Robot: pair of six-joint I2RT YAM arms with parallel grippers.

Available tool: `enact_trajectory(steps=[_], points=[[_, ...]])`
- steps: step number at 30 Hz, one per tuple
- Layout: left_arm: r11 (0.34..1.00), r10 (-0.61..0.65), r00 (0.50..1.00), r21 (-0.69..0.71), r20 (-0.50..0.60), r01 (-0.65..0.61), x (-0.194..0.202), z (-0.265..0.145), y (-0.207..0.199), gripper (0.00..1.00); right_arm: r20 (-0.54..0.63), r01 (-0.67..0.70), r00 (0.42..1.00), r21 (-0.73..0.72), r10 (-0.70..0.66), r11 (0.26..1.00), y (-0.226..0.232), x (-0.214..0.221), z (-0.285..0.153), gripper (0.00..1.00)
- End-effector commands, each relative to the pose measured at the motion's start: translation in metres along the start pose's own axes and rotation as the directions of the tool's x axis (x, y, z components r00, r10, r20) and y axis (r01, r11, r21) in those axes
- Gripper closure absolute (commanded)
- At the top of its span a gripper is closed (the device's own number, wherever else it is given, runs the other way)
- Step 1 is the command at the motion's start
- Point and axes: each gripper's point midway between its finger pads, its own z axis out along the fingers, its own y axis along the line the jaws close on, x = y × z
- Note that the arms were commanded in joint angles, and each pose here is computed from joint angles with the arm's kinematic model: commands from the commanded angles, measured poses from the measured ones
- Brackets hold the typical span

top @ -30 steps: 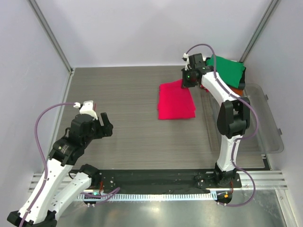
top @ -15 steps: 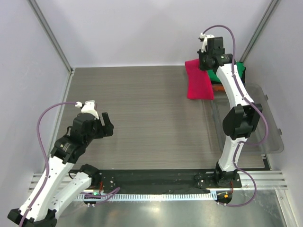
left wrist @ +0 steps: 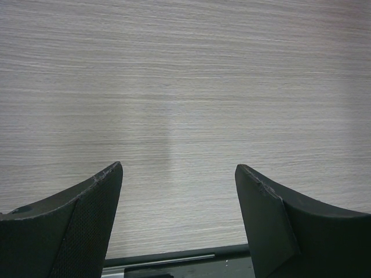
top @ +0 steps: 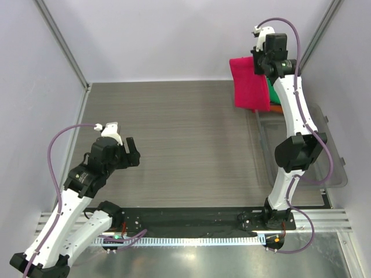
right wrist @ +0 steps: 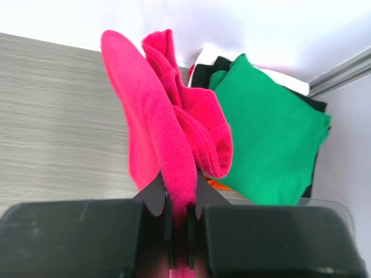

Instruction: Fold and stack the t-shirts

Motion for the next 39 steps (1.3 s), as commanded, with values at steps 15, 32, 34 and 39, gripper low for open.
enact_trajectory(steps=[15, 32, 34, 39], points=[[1.0, -0.001, 1.0, 0.018, 0.007, 0.001, -0.006, 0.006, -0.006, 0.22, 0.272, 0.04, 0.958, 0.173, -0.087, 0.984, -0.057, -0.085, -0.05, 0.99], [1.0, 0.0, 1.0, 0.004, -0.005, 0.0, -0.004, 0.009, -0.004, 0.22, 0.289, 0.023, 0.954, 0.193, -0.079, 0.981, -0.075, -0.088, -0.035, 0.99], [1.0, -0.003, 1.0, 0.002, -0.007, 0.003, -0.003, 0.009, -0.004, 0.22, 0.294, 0.025, 0.952, 0.199, -0.084, 0.98, -0.077, -0.089, -0.028, 0.99], [1.0, 0.0, 1.0, 0.006, -0.021, 0.0, -0.001, 0.011, -0.005, 0.22, 0.265, 0.052, 0.957, 0.247, -0.119, 0.968, -0.098, -0.078, -0.007, 0.99]])
